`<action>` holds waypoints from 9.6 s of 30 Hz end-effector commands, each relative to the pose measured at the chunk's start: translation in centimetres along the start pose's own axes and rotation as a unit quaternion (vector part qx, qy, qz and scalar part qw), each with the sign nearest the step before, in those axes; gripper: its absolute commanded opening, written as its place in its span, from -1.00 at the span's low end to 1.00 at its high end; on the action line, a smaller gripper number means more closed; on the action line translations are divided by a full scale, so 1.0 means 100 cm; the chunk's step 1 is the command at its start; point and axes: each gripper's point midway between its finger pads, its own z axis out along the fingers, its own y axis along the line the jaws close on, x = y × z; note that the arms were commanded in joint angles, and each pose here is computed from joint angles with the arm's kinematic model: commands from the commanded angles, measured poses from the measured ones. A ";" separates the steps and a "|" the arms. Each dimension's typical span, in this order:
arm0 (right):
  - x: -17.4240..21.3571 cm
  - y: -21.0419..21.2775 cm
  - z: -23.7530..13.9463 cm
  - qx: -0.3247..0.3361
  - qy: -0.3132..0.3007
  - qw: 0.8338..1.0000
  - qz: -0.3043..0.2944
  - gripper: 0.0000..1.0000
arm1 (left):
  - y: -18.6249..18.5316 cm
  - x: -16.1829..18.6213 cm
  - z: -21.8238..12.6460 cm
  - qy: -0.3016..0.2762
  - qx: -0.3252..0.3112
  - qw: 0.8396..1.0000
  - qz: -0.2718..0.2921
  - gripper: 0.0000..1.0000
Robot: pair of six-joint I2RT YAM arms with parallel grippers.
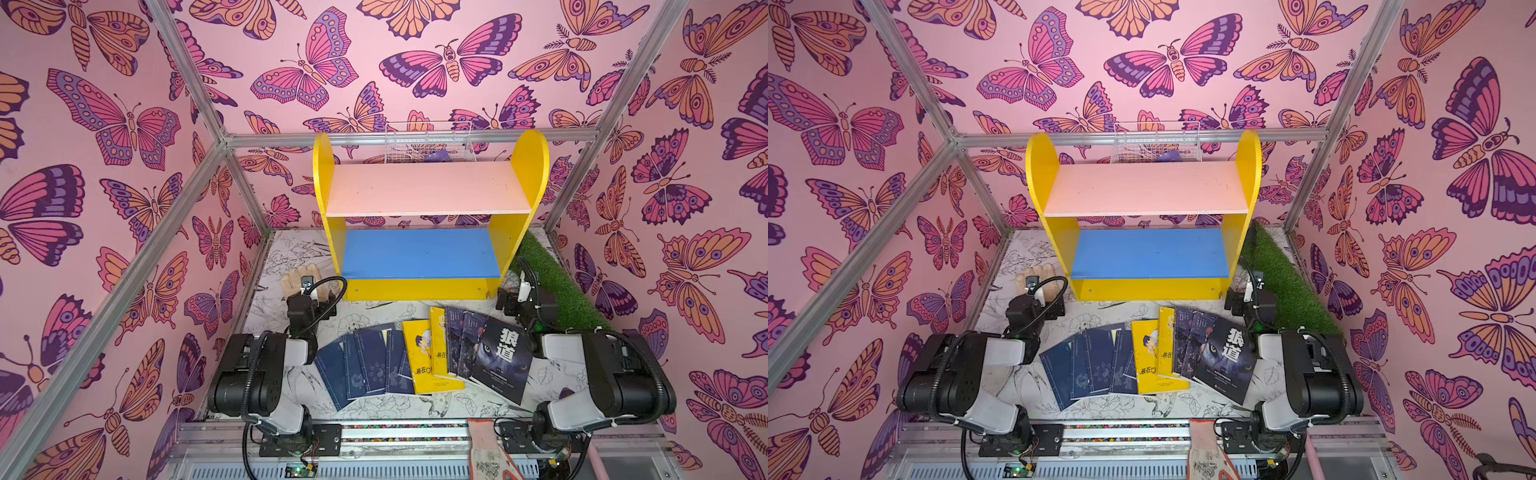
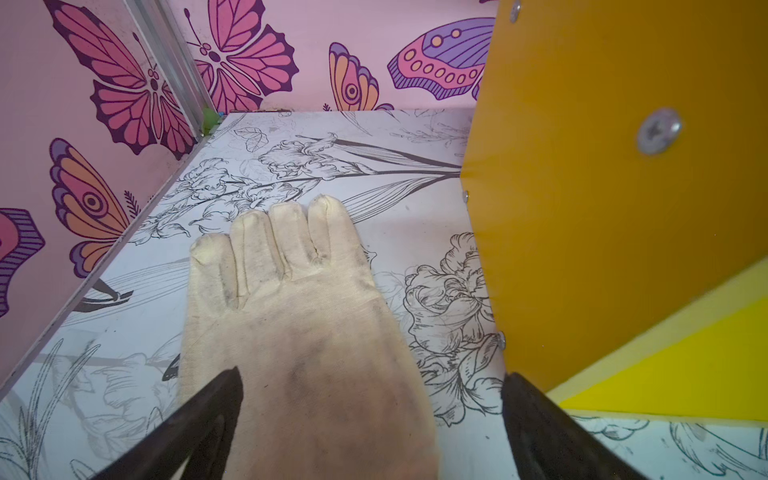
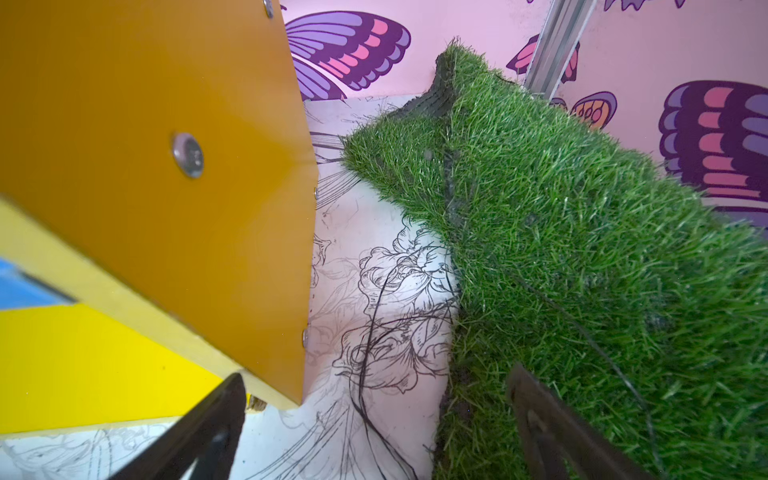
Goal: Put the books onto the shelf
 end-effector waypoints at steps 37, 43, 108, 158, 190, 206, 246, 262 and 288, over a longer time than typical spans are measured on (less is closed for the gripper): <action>-0.006 0.001 0.000 -0.005 -0.009 1.000 0.001 0.98 | -0.002 0.000 -0.001 -0.001 0.016 1.000 0.000 0.97; -0.006 0.000 0.000 -0.005 -0.008 1.000 0.001 0.98 | -0.002 0.000 -0.001 -0.002 0.017 1.000 0.002 0.97; 0.114 0.055 -0.136 -0.078 0.409 0.847 0.331 0.92 | -0.400 0.033 -0.168 0.311 0.445 0.823 0.167 0.98; 0.046 0.224 -0.153 -0.360 0.413 0.836 0.039 0.41 | -0.303 0.025 -0.156 0.386 0.408 0.827 0.009 0.63; 0.036 0.195 -0.122 -0.309 0.360 0.874 0.102 0.03 | -0.318 0.039 -0.153 0.421 0.428 0.799 -0.014 -0.23; 0.008 0.205 -0.132 -0.353 0.312 0.876 0.102 -1.00 | -0.319 0.039 -0.141 0.407 0.415 0.814 -0.011 -0.35; -0.056 0.219 -0.144 -0.465 0.243 0.817 0.240 -1.00 | -0.312 -0.012 -0.124 0.318 0.503 0.796 -0.110 0.32; -0.046 0.214 -0.137 -0.446 0.265 0.823 0.230 -1.00 | -0.300 -0.055 -0.177 0.241 0.531 0.800 -0.140 -1.00; -0.106 0.189 -0.164 -0.418 0.133 0.866 0.240 0.83 | -0.216 -0.211 -0.208 -0.087 0.447 0.791 -0.408 -1.00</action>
